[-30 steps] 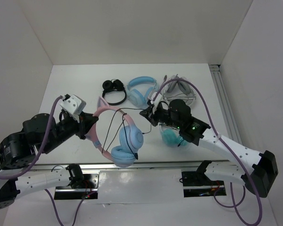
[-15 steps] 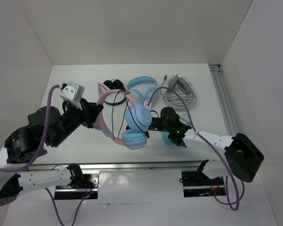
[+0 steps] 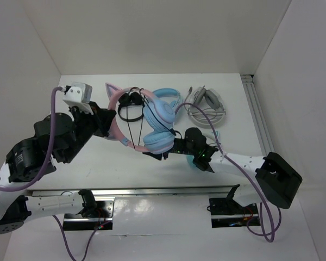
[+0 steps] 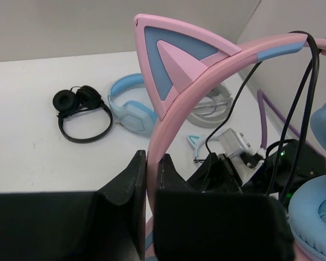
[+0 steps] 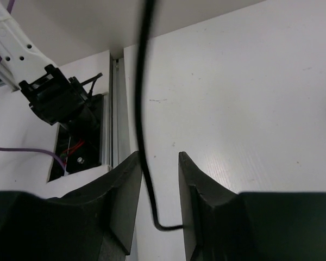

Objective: Wrap the headphones

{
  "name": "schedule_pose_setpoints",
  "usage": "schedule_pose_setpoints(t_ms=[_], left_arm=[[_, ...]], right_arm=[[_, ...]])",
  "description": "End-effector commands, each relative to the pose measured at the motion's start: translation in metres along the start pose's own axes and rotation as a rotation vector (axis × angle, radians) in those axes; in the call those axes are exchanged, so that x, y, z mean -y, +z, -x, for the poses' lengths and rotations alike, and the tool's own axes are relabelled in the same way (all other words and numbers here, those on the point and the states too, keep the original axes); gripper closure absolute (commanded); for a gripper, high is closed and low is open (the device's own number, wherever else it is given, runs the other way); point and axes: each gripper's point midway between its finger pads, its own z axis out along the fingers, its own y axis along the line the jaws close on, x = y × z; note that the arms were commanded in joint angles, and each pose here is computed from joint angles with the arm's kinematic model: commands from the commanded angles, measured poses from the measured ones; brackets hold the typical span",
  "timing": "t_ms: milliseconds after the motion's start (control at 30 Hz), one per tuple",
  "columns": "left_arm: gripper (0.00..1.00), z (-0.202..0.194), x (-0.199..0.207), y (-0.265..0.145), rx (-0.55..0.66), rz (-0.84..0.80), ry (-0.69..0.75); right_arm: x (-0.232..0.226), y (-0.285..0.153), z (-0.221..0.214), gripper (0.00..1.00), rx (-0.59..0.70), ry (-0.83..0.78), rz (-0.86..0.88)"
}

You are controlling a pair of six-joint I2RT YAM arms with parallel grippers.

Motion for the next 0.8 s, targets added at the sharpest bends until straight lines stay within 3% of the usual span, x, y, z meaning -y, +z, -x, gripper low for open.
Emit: schedule_pose_setpoints(t_ms=[0, 533, 767], left_arm=[[1.0, 0.047, 0.002, -0.012, 0.138, -0.011, -0.172], [1.0, 0.055, -0.007, -0.023, 0.164, -0.002, -0.2], [1.0, 0.055, -0.007, -0.023, 0.164, -0.002, -0.209]], right_arm=[[0.016, -0.002, 0.002, 0.59, 0.026, -0.026, -0.055], [0.037, -0.005, -0.021, 0.58, 0.006, 0.001, -0.111], [0.039, -0.002, -0.015, 0.52, 0.028, -0.001, -0.116]])
